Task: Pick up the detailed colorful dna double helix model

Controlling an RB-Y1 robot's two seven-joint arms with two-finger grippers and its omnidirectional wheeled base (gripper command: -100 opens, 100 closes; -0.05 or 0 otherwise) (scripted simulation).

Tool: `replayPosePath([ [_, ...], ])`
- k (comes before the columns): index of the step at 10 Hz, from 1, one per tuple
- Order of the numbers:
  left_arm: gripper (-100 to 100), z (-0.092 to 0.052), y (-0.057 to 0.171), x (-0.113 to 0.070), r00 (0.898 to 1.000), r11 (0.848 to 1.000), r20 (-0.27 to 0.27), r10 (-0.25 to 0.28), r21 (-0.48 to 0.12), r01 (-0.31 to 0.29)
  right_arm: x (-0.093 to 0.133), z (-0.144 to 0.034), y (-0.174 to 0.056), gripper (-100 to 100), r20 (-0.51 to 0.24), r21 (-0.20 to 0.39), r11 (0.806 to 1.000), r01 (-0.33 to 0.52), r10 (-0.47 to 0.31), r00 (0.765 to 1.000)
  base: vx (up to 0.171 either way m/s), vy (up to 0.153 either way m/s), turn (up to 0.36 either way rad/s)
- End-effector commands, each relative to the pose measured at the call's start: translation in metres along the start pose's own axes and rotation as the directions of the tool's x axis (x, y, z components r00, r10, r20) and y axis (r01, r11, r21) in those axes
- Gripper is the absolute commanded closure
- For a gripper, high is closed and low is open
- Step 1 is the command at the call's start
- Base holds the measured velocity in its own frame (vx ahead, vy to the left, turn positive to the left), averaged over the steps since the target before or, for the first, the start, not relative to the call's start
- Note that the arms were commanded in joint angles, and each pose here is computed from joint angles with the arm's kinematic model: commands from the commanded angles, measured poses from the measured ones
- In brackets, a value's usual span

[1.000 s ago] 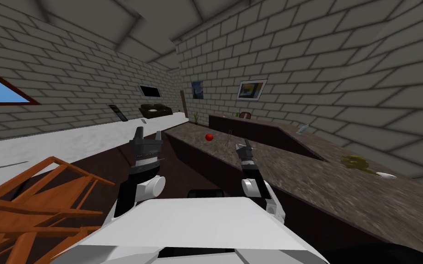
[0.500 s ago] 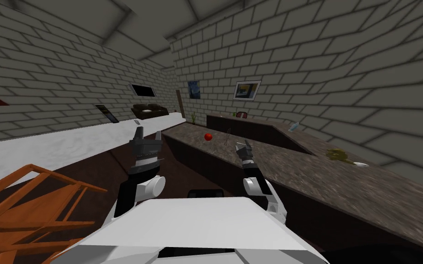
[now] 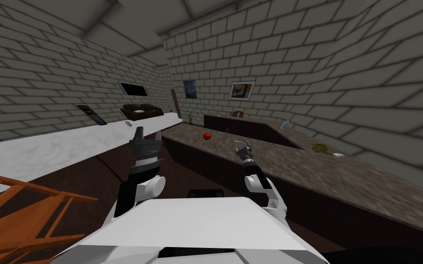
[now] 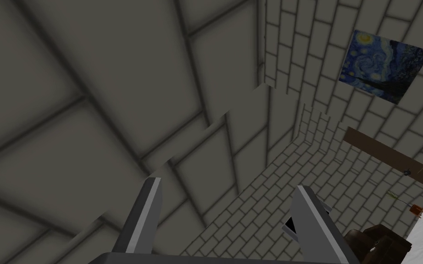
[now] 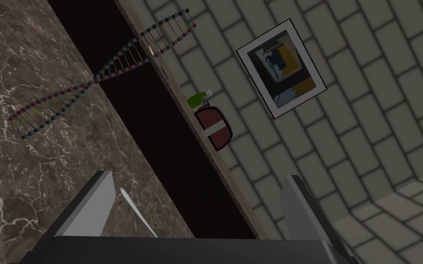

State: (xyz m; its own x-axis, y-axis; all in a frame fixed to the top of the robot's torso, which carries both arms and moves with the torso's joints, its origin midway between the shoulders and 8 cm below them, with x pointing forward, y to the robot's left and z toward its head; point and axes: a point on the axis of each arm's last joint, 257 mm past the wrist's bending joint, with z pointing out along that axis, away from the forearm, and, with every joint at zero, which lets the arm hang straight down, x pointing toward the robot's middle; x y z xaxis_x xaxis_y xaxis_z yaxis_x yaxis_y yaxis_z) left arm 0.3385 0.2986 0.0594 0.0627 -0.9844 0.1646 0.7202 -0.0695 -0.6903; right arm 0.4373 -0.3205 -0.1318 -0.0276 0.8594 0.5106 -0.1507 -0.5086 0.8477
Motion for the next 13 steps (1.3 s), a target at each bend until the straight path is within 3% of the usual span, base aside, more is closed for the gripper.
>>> replayPosePath([
  [1,0,0.000,0.000,0.000,1.000,1.000,0.000,0.000,0.000,0.000,-0.006,0.001,-0.006,-100,0.021,0.023,0.999,-0.037,0.036,0.999,-0.013,0.041,-0.074],
  [2,0,0.000,0.000,0.000,1.000,1.000,0.000,0.000,0.000,0.000,-0.015,0.004,-0.010,-100,0.047,0.045,0.995,-0.089,0.087,0.995,-0.012,0.046,-0.142],
  [5,0,0.000,0.000,0.000,1.000,1.000,0.000,0.000,0.000,0.000,-0.027,0.007,-0.019,-100,0.089,0.078,0.985,-0.155,0.147,0.985,-0.011,0.043,-0.085],
  [8,0,0.000,0.000,0.000,1.000,1.000,0.000,0.000,0.000,0.000,-0.043,0.012,-0.029,-100,0.154,0.110,0.957,-0.269,0.251,0.956,-0.009,0.036,-0.081],
  [9,0,0.000,0.000,0.000,1.000,1.000,0.000,0.000,0.000,0.000,-0.045,0.012,-0.031,-100,0.161,0.116,0.955,-0.273,0.253,0.954,-0.004,0.030,-0.042],
  [10,0,0.000,0.000,0.000,1.000,1.000,0.000,0.000,0.000,0.000,-0.051,0.015,-0.036,-100,0.191,0.126,0.936,-0.328,0.301,0.934,0.000,0.027,-0.083],
  [11,0,0.000,0.000,0.000,1.000,1.000,0.000,0.000,0.000,0.000,-0.052,0.014,-0.037,-100,0.197,0.130,0.935,-0.330,0.302,0.933,0.003,0.024,-0.039],
  [13,0,0.000,0.000,0.000,1.000,1.000,0.000,0.000,0.000,0.000,-0.062,0.022,-0.044,-100,0.246,0.143,0.895,-0.424,0.382,0.891,0.006,0.034,-0.064],
])
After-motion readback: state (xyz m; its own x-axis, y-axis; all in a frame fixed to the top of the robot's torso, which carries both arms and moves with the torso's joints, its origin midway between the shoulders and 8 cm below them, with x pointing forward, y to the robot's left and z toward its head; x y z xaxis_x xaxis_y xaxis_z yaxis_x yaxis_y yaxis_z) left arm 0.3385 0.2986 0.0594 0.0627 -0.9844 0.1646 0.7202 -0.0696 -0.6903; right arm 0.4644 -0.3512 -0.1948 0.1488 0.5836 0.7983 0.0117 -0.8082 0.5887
